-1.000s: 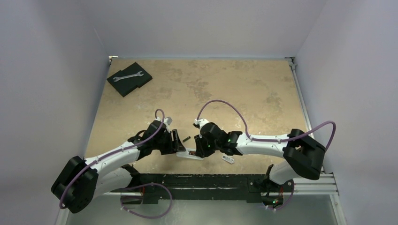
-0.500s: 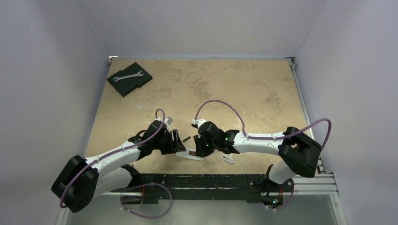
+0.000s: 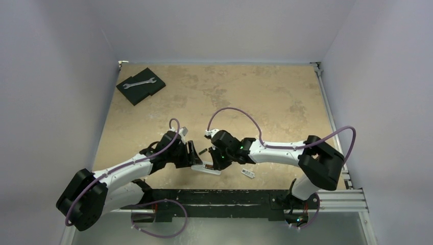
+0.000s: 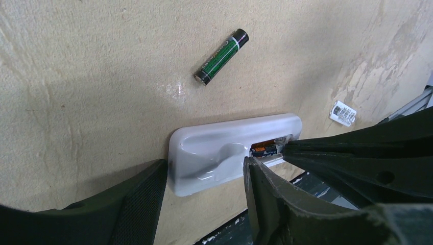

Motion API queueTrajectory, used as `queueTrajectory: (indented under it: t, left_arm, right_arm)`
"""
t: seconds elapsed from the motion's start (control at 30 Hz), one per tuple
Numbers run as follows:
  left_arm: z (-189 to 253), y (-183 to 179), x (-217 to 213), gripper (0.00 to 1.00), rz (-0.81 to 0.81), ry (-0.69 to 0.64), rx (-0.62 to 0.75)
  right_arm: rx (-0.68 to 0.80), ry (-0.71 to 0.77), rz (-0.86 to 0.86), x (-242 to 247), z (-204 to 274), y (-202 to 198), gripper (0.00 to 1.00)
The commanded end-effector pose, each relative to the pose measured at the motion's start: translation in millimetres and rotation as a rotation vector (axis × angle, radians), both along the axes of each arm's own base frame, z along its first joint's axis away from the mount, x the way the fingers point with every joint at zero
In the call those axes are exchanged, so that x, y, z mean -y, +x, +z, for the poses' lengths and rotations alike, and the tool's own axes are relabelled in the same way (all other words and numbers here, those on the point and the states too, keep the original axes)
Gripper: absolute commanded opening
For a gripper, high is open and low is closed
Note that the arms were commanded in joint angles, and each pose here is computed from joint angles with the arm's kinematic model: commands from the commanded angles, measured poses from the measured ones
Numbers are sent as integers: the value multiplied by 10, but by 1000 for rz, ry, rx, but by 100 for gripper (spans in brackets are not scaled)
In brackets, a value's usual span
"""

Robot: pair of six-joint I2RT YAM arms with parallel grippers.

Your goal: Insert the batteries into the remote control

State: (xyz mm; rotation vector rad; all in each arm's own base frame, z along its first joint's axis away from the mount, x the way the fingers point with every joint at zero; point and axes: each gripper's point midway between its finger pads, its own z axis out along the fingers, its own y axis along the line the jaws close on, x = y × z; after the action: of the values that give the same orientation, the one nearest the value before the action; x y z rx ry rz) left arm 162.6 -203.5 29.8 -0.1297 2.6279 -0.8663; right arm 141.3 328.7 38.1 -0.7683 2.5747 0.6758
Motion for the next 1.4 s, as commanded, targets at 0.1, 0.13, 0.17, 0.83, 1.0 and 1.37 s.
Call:
queueTrajectory:
  t: [0.1, 0.13, 0.17, 0.83, 1.0, 1.37]
  left_arm:
    - [-12, -1, 35, 56, -15, -13, 6]
    - [-14, -2, 33, 56, -16, -12, 6]
    - [-12, -1, 34, 56, -15, -12, 6]
    - [-17, -5, 29, 56, -16, -13, 13]
    - [-22, -18, 10, 56, -13, -9, 13]
    - [-28, -31, -10, 56, -8, -6, 15]
  right_arm:
    - [22, -32, 75, -169, -74, -27, 6]
    - [24, -38, 81, -182, -79, -37, 6]
    - [27, -47, 87, -188, -88, -44, 6]
    - [75, -202, 118, -162, -279, -9, 6]
    - [89, -245, 110, -131, -330, 42, 8]
    - [66, -334, 142, -77, -458, 44, 6]
